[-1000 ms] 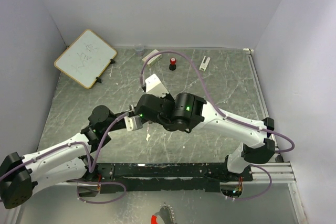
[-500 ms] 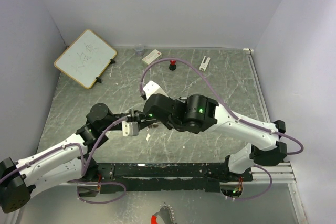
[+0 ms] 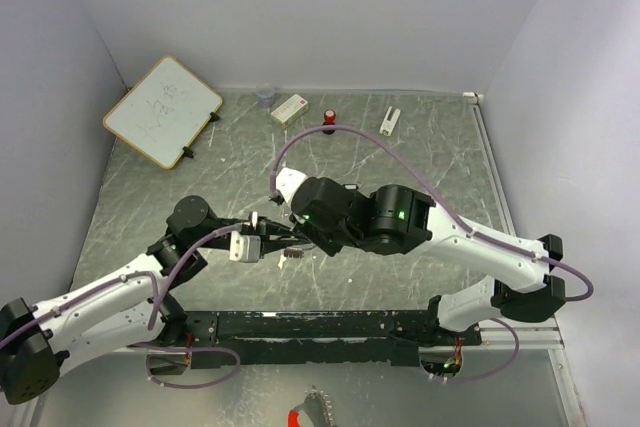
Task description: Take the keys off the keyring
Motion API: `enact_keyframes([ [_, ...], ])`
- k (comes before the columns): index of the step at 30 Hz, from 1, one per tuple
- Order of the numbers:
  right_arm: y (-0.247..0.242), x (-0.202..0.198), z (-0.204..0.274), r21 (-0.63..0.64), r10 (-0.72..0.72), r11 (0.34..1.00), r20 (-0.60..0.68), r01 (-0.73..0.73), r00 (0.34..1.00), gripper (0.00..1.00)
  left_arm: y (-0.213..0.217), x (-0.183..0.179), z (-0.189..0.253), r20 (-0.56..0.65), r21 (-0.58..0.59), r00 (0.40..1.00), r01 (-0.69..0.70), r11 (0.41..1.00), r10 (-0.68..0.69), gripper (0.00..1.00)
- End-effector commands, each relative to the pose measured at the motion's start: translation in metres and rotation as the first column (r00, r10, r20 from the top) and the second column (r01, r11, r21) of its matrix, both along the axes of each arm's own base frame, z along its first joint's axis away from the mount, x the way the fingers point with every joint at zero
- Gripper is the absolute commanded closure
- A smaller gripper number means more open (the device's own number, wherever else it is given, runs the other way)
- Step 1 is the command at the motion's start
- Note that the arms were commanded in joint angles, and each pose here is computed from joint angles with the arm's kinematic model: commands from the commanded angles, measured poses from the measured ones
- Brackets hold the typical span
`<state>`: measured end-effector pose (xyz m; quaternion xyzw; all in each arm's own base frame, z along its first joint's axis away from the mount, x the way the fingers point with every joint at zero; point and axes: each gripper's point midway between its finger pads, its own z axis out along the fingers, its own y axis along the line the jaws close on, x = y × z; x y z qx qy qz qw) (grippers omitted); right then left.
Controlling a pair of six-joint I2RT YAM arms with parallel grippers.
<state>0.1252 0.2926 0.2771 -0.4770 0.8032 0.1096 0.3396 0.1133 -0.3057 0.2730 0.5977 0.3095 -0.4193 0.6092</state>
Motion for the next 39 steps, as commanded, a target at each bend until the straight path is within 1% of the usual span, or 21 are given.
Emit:
enact_keyframes([
  [1, 0.064, 0.004, 0.008, 0.187, 0.079, 0.979, 0.004, -0.078, 0.997, 1.00, -0.004, -0.023, 0.043, 0.153, -0.110, 0.981, 0.138, 0.984, -0.121, 0.92],
  [4, 0.068, 0.010, 0.004, 0.191, 0.081, 0.978, 0.006, -0.080, 0.997, 1.00, -0.006, -0.025, 0.047, 0.167, -0.109, 0.976, 0.162, 0.981, -0.143, 0.92],
  [8, 0.074, 0.023, 0.003, 0.237, 0.094, 0.967, -0.005, -0.090, 0.996, 1.00, -0.007, -0.027, 0.053, 0.194, -0.125, 0.969, 0.181, 0.975, -0.155, 0.93],
  [14, 0.076, 0.050, -0.002, 0.264, 0.093, 0.961, -0.044, -0.079, 0.995, 1.00, -0.012, -0.025, 0.054, 0.218, -0.094, 0.959, 0.203, 0.975, -0.178, 0.93],
  [19, 0.084, 0.068, -0.004, 0.303, 0.167, 0.944, -0.100, -0.130, 0.981, 1.00, -0.018, -0.023, 0.052, 0.234, -0.063, 0.950, 0.227, 0.972, -0.207, 0.93],
  [22, 0.089, 0.074, -0.020, 0.301, 0.226, 0.939, -0.172, -0.168, 0.959, 1.00, -0.021, -0.019, 0.052, 0.248, -0.052, 0.948, 0.218, 0.975, -0.199, 0.93],
  [25, 0.097, 0.070, -0.039, 0.309, 0.298, 0.926, -0.235, -0.219, 0.925, 1.00, -0.023, -0.017, 0.055, 0.260, -0.056, 0.945, 0.220, 0.974, -0.198, 0.93],
  [26, 0.103, 0.061, -0.042, 0.338, 0.352, 0.906, -0.265, -0.255, 0.898, 1.00, -0.023, -0.017, 0.056, 0.265, -0.061, 0.943, 0.223, 0.973, -0.199, 0.93],
  [28, 0.110, 0.054, -0.051, 0.362, 0.403, 0.887, -0.299, -0.288, 0.865, 1.00, -0.025, -0.016, 0.059, 0.273, -0.069, 0.941, 0.228, 0.971, -0.202, 0.93],
  [32, 0.119, 0.042, -0.050, 0.433, 0.485, 0.838, -0.316, -0.331, 0.816, 1.00, -0.030, -0.011, 0.062, 0.282, -0.076, 0.940, 0.222, 0.972, -0.192, 0.93],
  [33, 0.120, 0.042, -0.049, 0.441, 0.488, 0.834, -0.307, -0.332, 0.817, 1.00, -0.030, -0.010, 0.062, 0.282, -0.077, 0.940, 0.221, 0.972, -0.191, 0.93],
  [35, 0.119, 0.050, -0.047, 0.433, 0.457, 0.847, -0.292, -0.309, 0.840, 1.00, -0.030, -0.011, 0.065, 0.287, -0.090, 0.939, 0.222, 0.971, -0.189, 0.93],
  [39, 0.113, 0.080, -0.053, 0.416, 0.344, 0.886, -0.292, -0.205, 0.893, 1.00, -0.024, -0.018, 0.074, 0.308, -0.140, 0.934, 0.232, 0.962, -0.181, 0.93],
])
